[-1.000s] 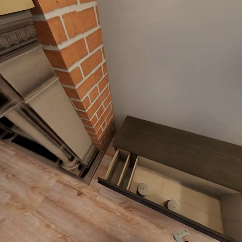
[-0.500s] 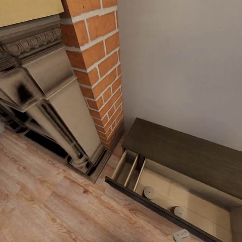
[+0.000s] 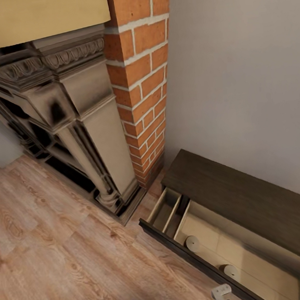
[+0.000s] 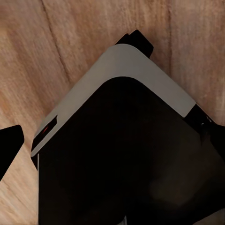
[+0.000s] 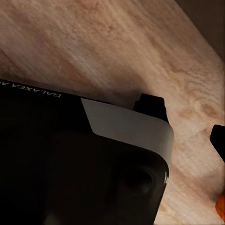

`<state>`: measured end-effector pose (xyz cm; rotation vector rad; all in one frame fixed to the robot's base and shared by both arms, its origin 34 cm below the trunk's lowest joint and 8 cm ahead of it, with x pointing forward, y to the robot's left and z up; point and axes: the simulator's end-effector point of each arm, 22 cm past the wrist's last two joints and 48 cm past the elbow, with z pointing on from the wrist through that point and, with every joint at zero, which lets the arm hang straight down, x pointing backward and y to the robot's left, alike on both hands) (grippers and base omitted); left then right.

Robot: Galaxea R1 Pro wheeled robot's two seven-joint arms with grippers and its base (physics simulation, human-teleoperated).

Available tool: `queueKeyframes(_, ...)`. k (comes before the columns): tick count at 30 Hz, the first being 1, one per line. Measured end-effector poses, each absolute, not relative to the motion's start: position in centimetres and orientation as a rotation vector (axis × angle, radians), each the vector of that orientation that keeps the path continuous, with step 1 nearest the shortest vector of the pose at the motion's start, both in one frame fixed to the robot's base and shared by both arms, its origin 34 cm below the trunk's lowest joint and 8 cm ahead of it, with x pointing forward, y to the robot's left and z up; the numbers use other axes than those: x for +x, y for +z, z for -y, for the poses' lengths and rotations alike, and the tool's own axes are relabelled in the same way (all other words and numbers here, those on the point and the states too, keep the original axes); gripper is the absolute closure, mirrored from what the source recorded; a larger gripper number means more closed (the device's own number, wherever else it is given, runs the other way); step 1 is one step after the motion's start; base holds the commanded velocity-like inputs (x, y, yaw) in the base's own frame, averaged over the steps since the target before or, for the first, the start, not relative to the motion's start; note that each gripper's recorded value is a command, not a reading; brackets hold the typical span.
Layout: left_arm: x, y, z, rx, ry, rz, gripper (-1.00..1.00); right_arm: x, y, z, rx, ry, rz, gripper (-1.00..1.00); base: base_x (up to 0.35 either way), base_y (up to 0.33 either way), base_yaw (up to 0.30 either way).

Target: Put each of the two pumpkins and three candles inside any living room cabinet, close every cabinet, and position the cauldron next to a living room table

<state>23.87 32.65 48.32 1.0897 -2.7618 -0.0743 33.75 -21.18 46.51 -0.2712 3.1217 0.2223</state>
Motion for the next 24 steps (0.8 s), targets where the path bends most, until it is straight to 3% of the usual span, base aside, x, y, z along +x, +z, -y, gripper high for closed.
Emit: queueKeyframes(24, 25.2, 48.6, -31.6, 1.102, -0.036, 2.785, -1.0, 35.0, 47.2, 20.5, -0.276, 0.219, -3.075, -1.0, 0.0, 0.0, 0.188)
